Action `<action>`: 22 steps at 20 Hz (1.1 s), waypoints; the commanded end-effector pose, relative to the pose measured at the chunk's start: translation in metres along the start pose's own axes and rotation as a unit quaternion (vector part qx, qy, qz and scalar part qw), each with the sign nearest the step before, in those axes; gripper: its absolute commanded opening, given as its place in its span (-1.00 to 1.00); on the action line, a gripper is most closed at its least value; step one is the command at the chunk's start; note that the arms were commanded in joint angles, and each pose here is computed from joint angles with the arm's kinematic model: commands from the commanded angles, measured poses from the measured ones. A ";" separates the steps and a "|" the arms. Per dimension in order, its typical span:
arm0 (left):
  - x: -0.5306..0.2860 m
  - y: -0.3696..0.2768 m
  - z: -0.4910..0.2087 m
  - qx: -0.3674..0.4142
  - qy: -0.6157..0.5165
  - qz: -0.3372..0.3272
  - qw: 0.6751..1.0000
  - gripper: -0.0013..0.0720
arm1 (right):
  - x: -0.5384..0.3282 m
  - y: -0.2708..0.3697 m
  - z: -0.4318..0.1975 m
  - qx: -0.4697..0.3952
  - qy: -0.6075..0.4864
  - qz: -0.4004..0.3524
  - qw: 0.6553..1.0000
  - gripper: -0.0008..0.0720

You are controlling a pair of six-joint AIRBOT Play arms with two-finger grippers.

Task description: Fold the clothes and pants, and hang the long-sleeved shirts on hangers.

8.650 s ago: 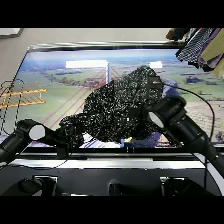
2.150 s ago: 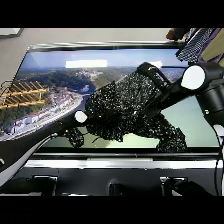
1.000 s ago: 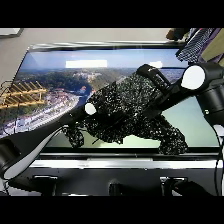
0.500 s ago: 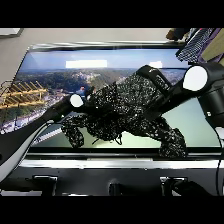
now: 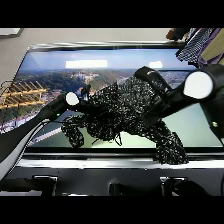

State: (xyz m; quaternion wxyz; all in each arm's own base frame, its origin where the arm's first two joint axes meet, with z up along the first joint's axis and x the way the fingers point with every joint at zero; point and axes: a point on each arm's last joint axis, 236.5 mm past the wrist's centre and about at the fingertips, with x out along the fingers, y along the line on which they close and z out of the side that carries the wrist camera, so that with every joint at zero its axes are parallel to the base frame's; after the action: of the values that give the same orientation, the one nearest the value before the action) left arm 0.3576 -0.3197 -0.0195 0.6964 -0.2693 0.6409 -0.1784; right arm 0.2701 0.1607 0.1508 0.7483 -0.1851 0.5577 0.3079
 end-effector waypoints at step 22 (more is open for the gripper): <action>-0.097 -0.071 0.059 0.111 -0.134 -0.028 0.984 -0.91 | 0.041 0.004 0.026 0.019 0.005 0.038 0.999 -0.89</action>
State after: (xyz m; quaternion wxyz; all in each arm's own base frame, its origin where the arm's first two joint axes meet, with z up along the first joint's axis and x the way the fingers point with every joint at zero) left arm 0.4109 -0.3105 0.0801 0.7868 -0.2307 0.5292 -0.2184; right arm 0.2745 0.1764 0.1305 0.7274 -0.1605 0.5866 0.3178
